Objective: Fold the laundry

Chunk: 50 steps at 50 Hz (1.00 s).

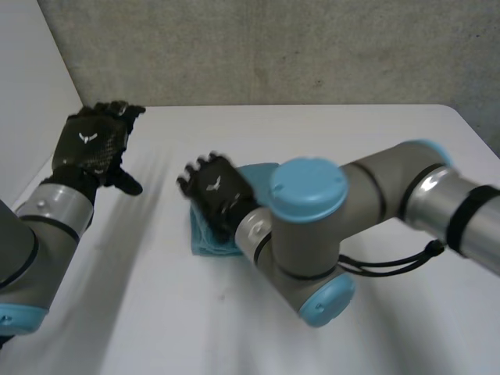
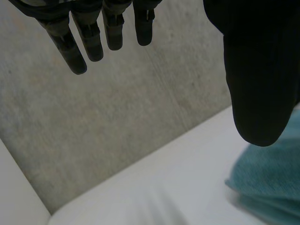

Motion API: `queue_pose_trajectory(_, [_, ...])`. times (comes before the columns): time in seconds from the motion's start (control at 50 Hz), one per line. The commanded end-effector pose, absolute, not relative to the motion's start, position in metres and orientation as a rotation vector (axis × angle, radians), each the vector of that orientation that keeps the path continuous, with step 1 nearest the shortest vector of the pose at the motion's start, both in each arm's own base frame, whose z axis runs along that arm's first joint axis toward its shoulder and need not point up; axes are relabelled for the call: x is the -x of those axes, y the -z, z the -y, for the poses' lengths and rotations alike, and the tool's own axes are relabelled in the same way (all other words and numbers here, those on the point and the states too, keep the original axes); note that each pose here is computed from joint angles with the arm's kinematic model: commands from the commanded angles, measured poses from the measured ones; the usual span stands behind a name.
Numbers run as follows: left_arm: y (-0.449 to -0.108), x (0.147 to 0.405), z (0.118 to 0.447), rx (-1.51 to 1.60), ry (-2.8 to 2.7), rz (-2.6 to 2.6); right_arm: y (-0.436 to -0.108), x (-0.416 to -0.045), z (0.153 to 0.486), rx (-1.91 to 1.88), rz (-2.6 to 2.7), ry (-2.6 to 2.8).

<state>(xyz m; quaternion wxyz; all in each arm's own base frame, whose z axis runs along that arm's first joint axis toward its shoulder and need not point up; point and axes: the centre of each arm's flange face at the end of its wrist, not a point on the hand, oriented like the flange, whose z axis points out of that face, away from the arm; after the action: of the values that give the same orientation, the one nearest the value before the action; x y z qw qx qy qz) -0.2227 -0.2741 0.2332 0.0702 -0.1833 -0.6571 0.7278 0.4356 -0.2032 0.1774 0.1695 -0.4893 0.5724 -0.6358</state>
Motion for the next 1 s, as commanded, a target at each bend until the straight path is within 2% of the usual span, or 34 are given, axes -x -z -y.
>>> queue_pose_trajectory(0.02, [-0.256,0.241,0.286,0.527,-2.193,1.869,-0.239,-0.381,0.258,0.837,-1.83,1.902])
queue_pose_trajectory(0.06, [-0.255,0.246,0.286,0.52,-2.165,1.866,-0.232,-0.368,0.268,0.75,-1.898,1.84])
queue_pose_trajectory(0.08, [-0.25,0.267,0.283,0.514,-2.057,1.855,-0.23,-0.364,0.27,0.734,-1.921,1.821])
queue_pose_trajectory(0.16, [-0.231,0.295,0.279,0.511,-1.846,1.933,-0.218,-0.355,0.27,0.739,-2.007,1.715])
queue_pose_trajectory(0.24, [-0.2,0.306,0.279,0.508,-1.647,2.092,-0.197,-0.35,0.279,0.747,-2.082,1.626])
queue_pose_trajectory(0.4, [-0.16,0.305,0.281,0.5,-1.499,2.262,-0.161,-0.353,0.294,0.75,-2.109,1.483])
queue_pose_trajectory(0.52, [-0.149,0.299,0.282,0.492,-1.499,2.329,-0.144,-0.353,0.3,0.77,-2.179,1.374])
queue_pose_trajectory(0.62, [-0.149,0.295,0.281,0.528,-1.511,2.345,-0.148,-0.353,0.301,0.788,-2.189,1.35])
queue_pose_trajectory(0.7, [-0.162,0.295,0.283,0.561,-1.566,2.315,-0.165,-0.347,0.312,0.758,-2.168,1.408])
queue_pose_trajectory(0.72, [-0.183,0.295,0.283,0.579,-1.633,2.261,-0.171,-0.345,0.313,0.752,-2.159,1.425])
queue_pose_trajectory(0.76, [-0.2,0.295,0.282,0.579,-1.683,2.219,-0.187,-0.343,0.313,0.742,-2.136,1.469])
queue_pose_trajectory(0.8, [-0.227,0.294,0.28,0.564,-1.751,2.155,-0.22,-0.338,0.309,0.721,-2.085,1.548])
queue_pose_trajectory(0.84, [-0.237,0.293,0.278,0.557,-1.768,2.134,-0.232,-0.337,0.306,0.713,-2.065,1.574])
queue_pose_trajectory(0.88, [-0.269,0.288,0.269,0.537,-1.82,2.082,-0.265,-0.322,0.301,0.662,-2.032,1.67])
queue_pose_trajectory(0.9, [-0.288,0.283,0.263,0.524,-1.85,2.055,-0.265,-0.322,0.301,0.662,-2.032,1.671])
queue_pose_trajectory(0.94, [-0.299,0.28,0.26,0.514,-1.866,2.042,-0.317,-0.282,0.297,0.522,-2.01,1.891])
queue_pose_trajectory(0.96, [-0.317,0.27,0.254,0.493,-1.892,2.033,-0.317,-0.281,0.297,0.521,-2.01,1.893])
queue_pose_trajectory(1.0, [-0.33,0.262,0.25,0.473,-1.916,2.025,-0.338,-0.263,0.29,0.449,-1.999,1.994])
